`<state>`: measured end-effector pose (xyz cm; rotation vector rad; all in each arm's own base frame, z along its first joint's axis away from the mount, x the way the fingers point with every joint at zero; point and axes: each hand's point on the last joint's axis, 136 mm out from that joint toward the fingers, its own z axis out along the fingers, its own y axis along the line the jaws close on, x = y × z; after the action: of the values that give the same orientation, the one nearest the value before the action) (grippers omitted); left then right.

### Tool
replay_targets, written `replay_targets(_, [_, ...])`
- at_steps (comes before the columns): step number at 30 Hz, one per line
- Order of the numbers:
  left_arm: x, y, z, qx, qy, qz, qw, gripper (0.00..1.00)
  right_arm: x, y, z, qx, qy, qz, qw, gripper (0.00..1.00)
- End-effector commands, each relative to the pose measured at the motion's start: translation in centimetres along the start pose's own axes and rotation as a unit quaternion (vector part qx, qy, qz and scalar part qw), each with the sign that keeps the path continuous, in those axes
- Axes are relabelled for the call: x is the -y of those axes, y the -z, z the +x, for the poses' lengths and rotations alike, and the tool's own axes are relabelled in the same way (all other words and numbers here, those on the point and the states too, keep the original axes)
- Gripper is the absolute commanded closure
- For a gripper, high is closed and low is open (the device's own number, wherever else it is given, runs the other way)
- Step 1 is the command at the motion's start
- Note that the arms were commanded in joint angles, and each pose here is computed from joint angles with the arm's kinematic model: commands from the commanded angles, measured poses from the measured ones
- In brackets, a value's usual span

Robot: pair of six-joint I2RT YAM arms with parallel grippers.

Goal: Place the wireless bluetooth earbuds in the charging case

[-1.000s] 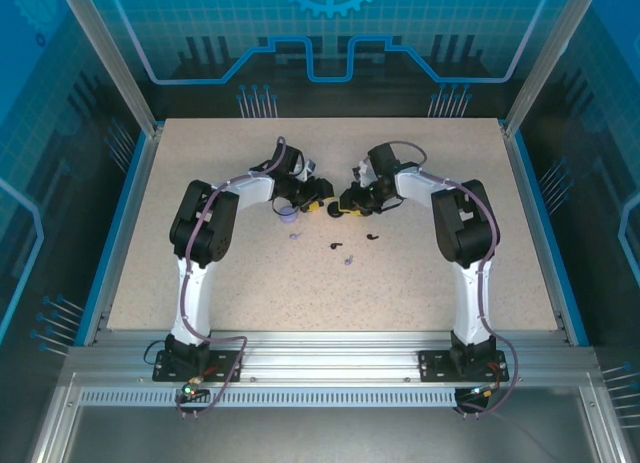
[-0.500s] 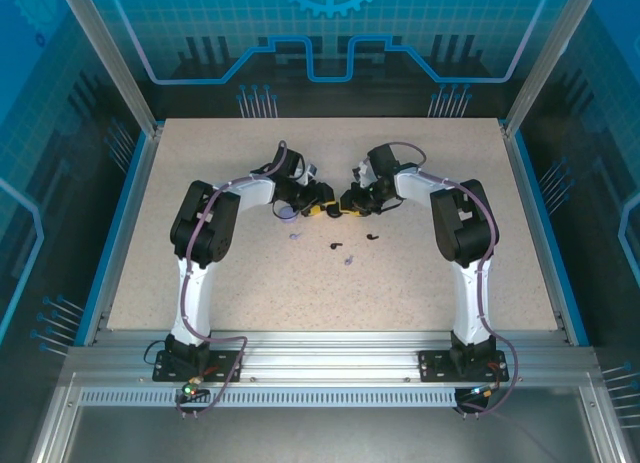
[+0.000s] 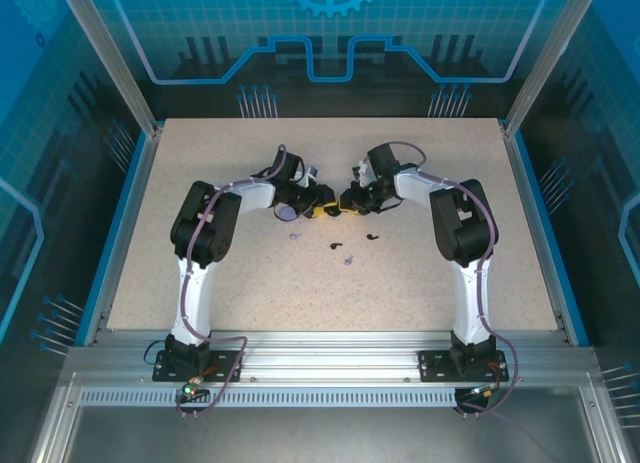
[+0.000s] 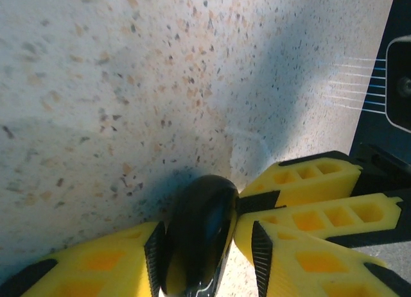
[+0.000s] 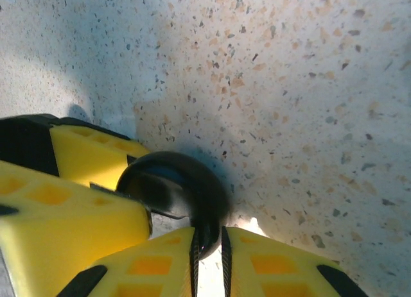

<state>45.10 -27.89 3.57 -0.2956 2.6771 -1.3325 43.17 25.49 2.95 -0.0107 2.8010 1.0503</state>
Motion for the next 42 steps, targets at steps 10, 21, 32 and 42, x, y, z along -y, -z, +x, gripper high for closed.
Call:
replay_targets(10, [-0.2, -0.6, 1.6, -0.017, 0.002, -0.005, 1.000, 0.79, 0.2, 0.3, 0.8, 0.000, -0.004, 0.009, 1.000, 0.80])
replay_targets(21, [7.0, 5.9, 1.2, 0.051, -0.143, 0.025, 0.988, 0.83, -3.7, 9.6, 0.0, 0.100, 0.096, -0.026, 0.990, 0.66])
replay_targets(32, [15.2, 14.0, 3.5, 0.101, -0.317, 0.081, 0.940, 0.83, -8.5, 17.8, 1.5, 0.183, 0.283, -0.071, 0.939, 0.47])
replay_targets(42, [20.2, 18.0, 8.5, 0.114, -0.431, 0.182, 0.877, 0.80, -14.5, 22.7, 7.2, 0.131, 0.376, -0.241, 0.885, 0.52])
